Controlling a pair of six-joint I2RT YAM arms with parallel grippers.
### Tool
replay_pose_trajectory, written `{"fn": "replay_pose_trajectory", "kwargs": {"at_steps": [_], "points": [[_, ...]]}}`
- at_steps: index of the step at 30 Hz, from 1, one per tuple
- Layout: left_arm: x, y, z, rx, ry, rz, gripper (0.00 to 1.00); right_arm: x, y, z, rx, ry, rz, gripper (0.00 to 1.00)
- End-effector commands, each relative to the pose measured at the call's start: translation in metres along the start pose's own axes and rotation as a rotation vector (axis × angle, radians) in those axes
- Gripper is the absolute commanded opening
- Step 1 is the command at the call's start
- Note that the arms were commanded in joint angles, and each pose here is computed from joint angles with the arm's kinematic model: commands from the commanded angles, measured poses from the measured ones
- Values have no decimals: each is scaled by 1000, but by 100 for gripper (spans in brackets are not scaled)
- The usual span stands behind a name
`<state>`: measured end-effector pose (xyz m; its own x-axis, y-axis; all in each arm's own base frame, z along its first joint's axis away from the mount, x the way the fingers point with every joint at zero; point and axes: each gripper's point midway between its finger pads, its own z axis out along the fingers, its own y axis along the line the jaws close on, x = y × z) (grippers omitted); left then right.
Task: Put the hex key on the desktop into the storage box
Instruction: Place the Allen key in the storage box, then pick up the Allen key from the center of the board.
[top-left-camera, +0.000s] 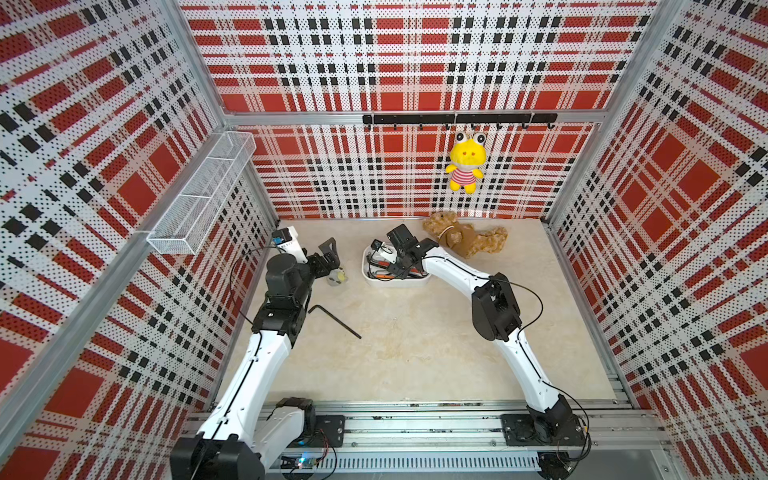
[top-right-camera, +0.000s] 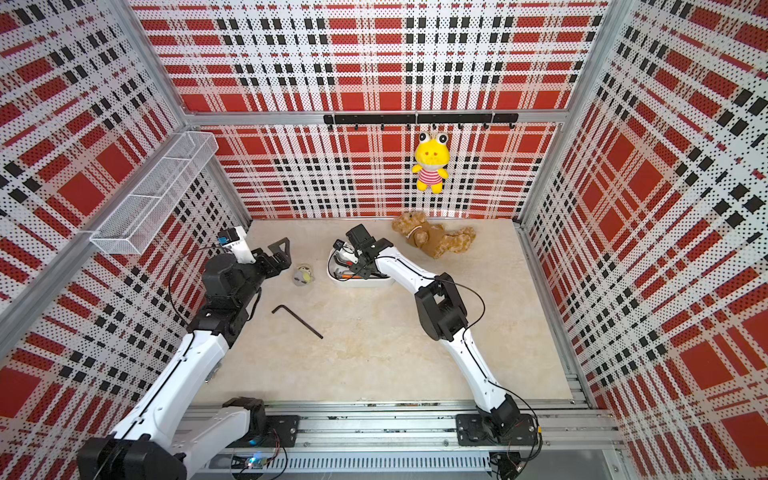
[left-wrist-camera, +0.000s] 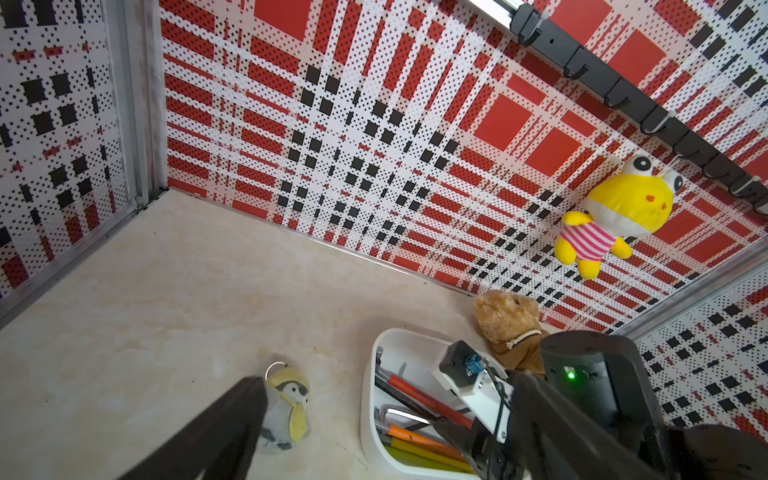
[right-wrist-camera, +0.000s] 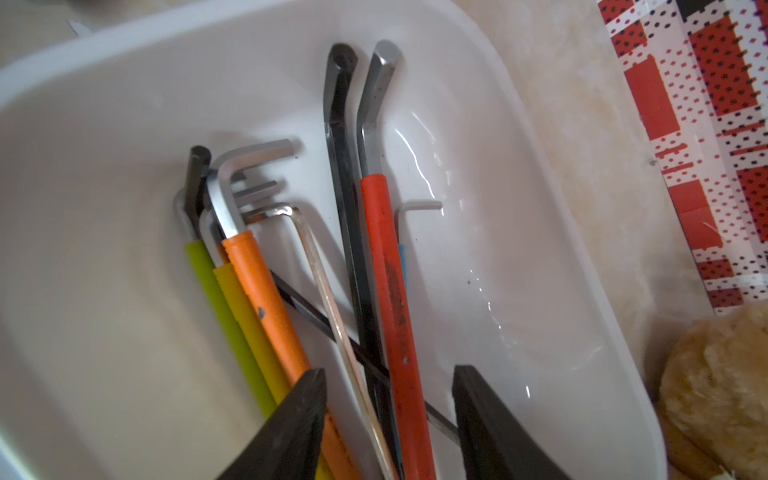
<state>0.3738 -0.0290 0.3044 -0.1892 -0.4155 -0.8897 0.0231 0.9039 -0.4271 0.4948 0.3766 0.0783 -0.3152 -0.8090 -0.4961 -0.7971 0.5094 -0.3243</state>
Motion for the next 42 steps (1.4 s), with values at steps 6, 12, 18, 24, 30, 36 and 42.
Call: {"fn": "replay_pose_trajectory", "kwargs": {"at_steps": [6,12,18,24,30,36,42], "points": [[-1,4,1,-10,0,-2,99,-34,57,-96,-38,-187,81,63],[-7,-5,1,29,-33,-53,100,-40,106,-113,-122,-188,159,64],[-9,-10,4,34,-34,-55,100,-50,186,-97,-325,-170,185,61],[-14,-10,-1,25,-52,-52,99,-54,224,-61,-428,-94,248,46],[-32,-11,-14,13,-120,-49,100,-55,246,-47,-447,-45,237,42],[-32,-10,-12,9,-119,-46,100,-52,264,-42,-456,-16,237,41],[-28,-9,-8,16,-110,-52,100,-44,274,-34,-400,35,256,40]]}}
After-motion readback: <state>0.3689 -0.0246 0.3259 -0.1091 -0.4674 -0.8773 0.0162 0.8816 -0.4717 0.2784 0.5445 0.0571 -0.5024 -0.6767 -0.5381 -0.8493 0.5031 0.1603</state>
